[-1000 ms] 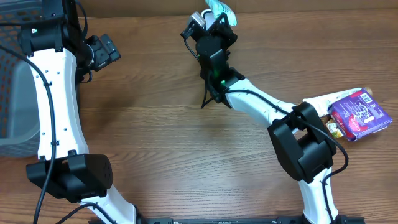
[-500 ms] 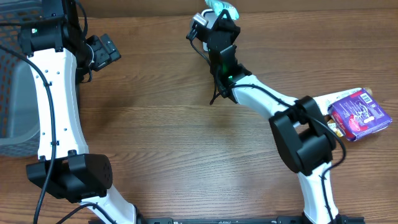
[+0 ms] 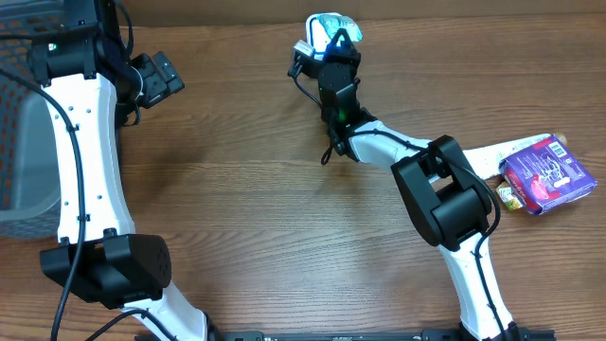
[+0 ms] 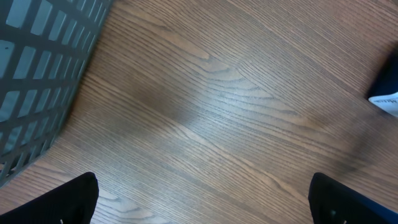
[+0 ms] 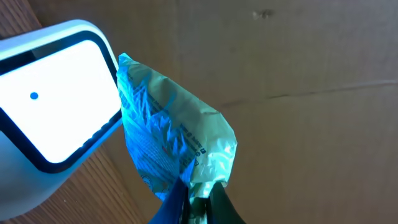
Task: Scan the item barcode
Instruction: 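Hold the wipes pack's barcode in front of the scanner, then carry the wipes pack right and drop it beside the other items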
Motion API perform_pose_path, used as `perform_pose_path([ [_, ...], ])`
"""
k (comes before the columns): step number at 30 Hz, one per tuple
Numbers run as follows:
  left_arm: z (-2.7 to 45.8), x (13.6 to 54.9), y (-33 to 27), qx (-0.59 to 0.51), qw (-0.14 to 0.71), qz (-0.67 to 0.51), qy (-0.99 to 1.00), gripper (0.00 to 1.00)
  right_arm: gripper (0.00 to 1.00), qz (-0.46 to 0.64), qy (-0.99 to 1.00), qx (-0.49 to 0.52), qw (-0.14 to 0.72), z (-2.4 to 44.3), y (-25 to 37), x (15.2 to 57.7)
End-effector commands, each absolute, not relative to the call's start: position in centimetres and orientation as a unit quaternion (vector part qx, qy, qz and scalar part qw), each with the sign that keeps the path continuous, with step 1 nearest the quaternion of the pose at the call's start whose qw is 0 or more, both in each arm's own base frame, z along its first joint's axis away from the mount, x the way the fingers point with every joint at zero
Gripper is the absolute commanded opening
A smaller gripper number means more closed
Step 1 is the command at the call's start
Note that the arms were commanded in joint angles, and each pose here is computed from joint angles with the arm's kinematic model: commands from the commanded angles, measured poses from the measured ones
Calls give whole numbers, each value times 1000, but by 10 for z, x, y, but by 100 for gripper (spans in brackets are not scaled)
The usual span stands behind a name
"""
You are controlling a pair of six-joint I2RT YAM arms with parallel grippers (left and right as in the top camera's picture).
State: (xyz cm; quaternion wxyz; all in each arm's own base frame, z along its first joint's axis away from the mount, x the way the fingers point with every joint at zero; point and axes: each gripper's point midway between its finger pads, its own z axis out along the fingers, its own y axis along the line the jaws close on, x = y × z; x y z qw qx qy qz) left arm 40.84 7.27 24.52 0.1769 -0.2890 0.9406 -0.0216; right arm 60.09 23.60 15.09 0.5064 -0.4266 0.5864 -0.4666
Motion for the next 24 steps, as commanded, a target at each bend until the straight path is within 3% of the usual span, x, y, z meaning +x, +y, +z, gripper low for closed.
perform_pose_path([
  [1,246,410,70,-292,178,-22,940,100,4,-472,585,-414,514,160,233,604],
  [13,246,410,71,-293,178,-22,939,100,4,-489,580,-417,500,164,249,591],
  [24,246,410,71,-293,178,-22,939,99,4,-499,594,-322,543,306,239,544],
])
